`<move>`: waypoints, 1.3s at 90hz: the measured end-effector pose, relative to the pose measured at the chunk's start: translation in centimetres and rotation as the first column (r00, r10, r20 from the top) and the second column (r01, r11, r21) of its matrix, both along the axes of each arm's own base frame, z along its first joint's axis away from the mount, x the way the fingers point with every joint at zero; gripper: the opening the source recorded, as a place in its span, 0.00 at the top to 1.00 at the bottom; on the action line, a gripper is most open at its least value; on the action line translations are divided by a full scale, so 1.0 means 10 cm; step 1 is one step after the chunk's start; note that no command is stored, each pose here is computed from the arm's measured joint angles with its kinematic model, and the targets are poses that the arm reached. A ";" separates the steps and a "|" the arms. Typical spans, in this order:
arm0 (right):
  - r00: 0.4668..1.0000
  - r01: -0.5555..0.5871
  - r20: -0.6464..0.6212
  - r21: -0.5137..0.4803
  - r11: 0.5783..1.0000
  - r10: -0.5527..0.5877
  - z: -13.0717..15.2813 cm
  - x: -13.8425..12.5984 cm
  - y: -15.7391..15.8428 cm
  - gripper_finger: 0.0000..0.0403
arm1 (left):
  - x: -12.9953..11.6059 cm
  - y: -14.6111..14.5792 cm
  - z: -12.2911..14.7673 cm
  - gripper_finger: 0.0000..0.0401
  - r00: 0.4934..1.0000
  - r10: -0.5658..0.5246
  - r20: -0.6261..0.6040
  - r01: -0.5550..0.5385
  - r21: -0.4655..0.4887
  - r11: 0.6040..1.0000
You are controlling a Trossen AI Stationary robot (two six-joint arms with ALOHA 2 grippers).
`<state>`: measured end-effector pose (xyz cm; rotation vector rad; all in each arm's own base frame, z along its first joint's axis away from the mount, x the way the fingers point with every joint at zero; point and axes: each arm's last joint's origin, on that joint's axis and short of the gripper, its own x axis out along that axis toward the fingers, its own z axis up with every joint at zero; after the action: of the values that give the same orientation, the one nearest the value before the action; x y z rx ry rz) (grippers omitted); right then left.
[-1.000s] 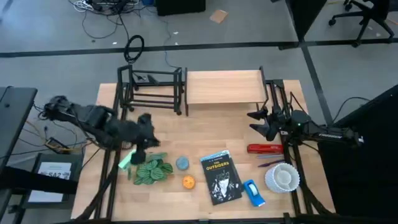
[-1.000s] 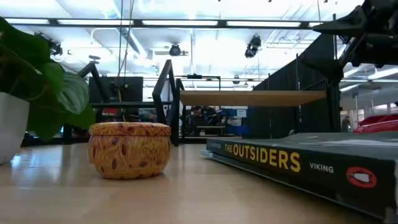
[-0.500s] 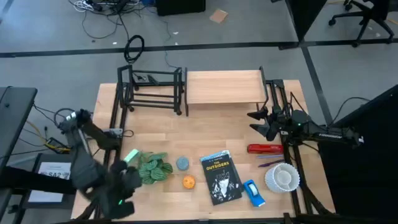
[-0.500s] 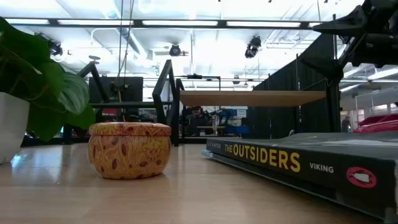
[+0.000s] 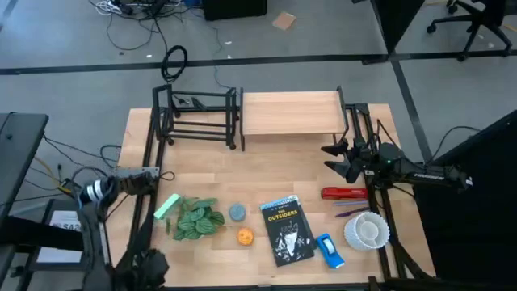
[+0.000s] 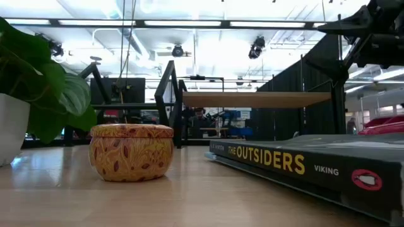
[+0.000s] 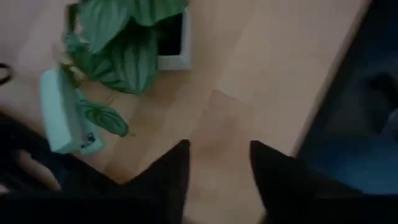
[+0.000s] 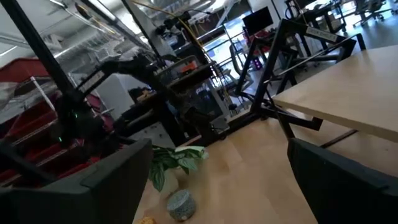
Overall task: Stock shelves
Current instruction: Put the flower pot on the shelf
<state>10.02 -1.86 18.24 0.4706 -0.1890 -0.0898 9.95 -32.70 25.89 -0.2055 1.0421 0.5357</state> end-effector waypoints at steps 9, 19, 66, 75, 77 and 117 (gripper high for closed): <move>1.000 0.000 0.000 0.000 1.000 0.000 0.00 0.00 0.00 0.14 | -0.02 0.05 -0.28 0.38 0.994 0.085 0.062 -0.087 0.027 0.996; 1.000 0.000 0.000 0.000 1.000 0.000 0.00 0.00 0.00 0.14 | -0.05 0.19 -0.60 0.27 0.988 0.124 0.087 -0.131 0.079 0.988; 1.000 0.000 0.000 0.000 1.000 0.000 0.00 0.00 0.00 0.14 | -0.01 0.77 -1.58 0.19 0.940 0.053 0.337 -0.088 0.090 0.992; 1.000 0.000 0.000 0.000 1.000 0.000 0.00 0.00 0.00 0.14 | 0.02 0.86 -1.67 0.19 0.920 0.038 0.391 -0.082 0.095 0.992; 1.000 0.000 0.000 0.000 1.000 0.000 0.00 0.00 0.00 0.14 | 0.02 0.87 -1.68 0.19 0.913 0.033 0.406 -0.079 0.096 0.992; 1.000 0.000 0.000 0.000 1.000 0.000 0.00 0.00 0.00 0.14 | 0.03 0.98 -1.72 0.19 0.863 -0.112 0.492 0.001 0.222 0.975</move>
<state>10.02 -1.86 18.24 0.4707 -0.1886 -0.0899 10.25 -22.92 8.66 -0.1119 0.4725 0.5008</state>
